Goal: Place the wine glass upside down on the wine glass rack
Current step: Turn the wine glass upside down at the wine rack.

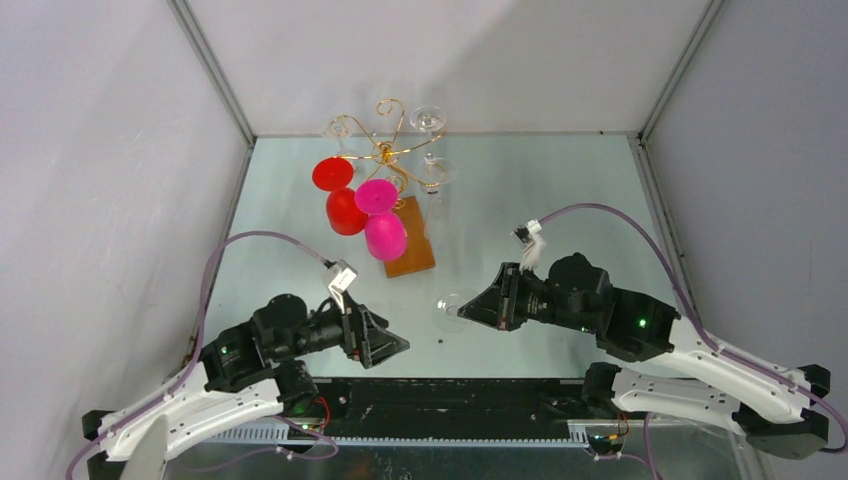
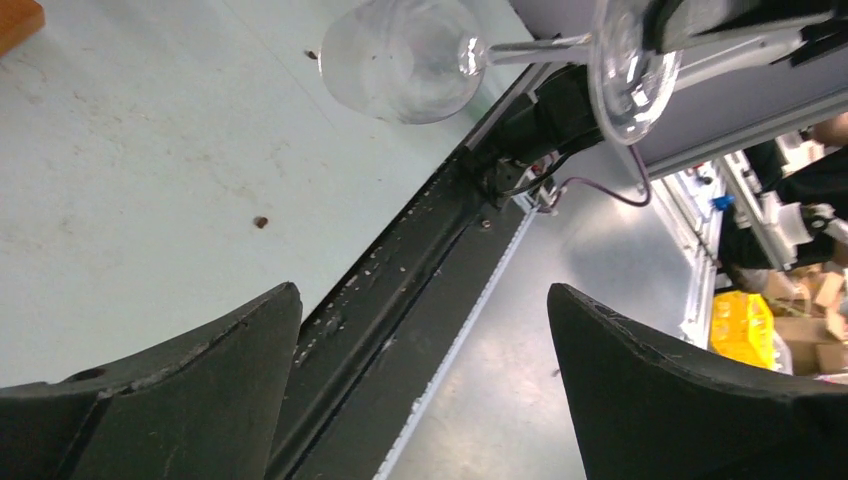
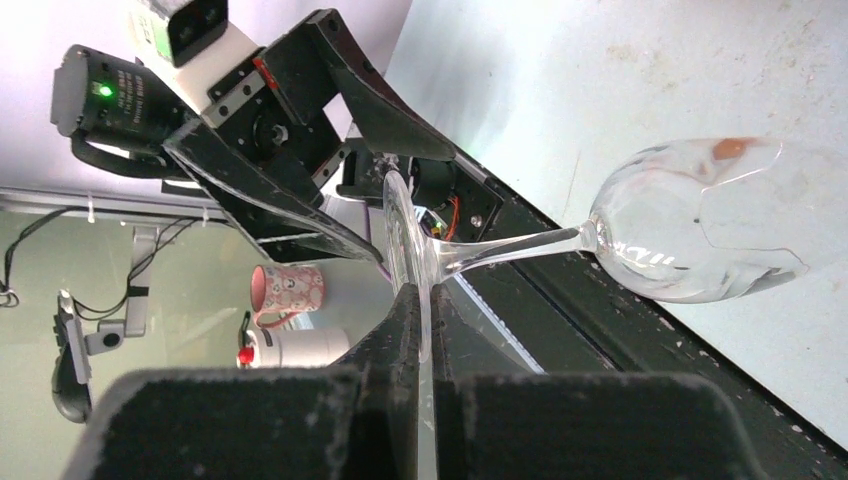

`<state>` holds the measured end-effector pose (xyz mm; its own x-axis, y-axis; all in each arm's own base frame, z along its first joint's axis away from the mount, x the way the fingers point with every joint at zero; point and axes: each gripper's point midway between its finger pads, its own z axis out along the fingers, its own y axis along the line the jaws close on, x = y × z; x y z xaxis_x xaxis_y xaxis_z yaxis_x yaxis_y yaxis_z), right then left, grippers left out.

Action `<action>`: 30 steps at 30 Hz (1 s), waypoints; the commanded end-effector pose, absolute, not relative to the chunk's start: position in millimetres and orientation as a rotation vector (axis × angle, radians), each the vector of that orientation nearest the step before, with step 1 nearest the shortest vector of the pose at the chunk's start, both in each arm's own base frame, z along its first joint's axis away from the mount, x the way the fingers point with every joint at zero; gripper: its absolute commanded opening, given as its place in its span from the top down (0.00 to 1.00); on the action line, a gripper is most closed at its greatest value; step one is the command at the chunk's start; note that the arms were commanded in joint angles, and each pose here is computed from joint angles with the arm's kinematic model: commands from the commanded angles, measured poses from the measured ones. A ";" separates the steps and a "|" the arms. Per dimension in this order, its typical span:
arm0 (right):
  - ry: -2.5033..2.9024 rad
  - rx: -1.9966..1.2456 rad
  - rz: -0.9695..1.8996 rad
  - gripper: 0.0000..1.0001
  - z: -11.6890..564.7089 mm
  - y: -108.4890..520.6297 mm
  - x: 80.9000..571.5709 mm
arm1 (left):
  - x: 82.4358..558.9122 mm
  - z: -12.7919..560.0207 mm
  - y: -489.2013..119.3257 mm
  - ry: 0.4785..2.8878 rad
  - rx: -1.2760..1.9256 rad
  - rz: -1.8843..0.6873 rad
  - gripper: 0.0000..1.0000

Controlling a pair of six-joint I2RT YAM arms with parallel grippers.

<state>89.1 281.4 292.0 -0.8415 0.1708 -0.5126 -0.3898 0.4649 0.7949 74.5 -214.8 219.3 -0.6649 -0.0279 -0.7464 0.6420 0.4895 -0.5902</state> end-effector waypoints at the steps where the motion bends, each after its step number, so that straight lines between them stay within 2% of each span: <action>1: 2.129 -0.251 1.414 1.00 302.4 289.7 88.4 | 72.6 239.0 -219.2 2.009 0.328 -1.346 0.00; 5: 2.138 -0.298 1.398 1.00 296.6 294.3 87.2 | 65.7 252.9 -227.6 2.000 0.256 -1.482 0.01; 14: 2.062 -0.383 1.442 1.00 308.2 304.8 80.7 | 54.9 295.0 -250.2 1.884 0.157 -1.818 0.09; 19: 2.030 -0.403 1.479 1.00 314.7 312.2 78.1 | 57.2 306.5 -257.3 1.816 0.109 -1.935 0.24; 27: 2.022 -0.349 1.511 1.00 321.8 313.5 80.0 | 67.8 309.8 -254.6 1.786 0.024 -1.925 0.42; 30: 2.033 -0.331 1.508 1.00 320.5 313.7 81.1 | 72.8 304.2 -253.5 1.805 -0.018 -1.900 0.52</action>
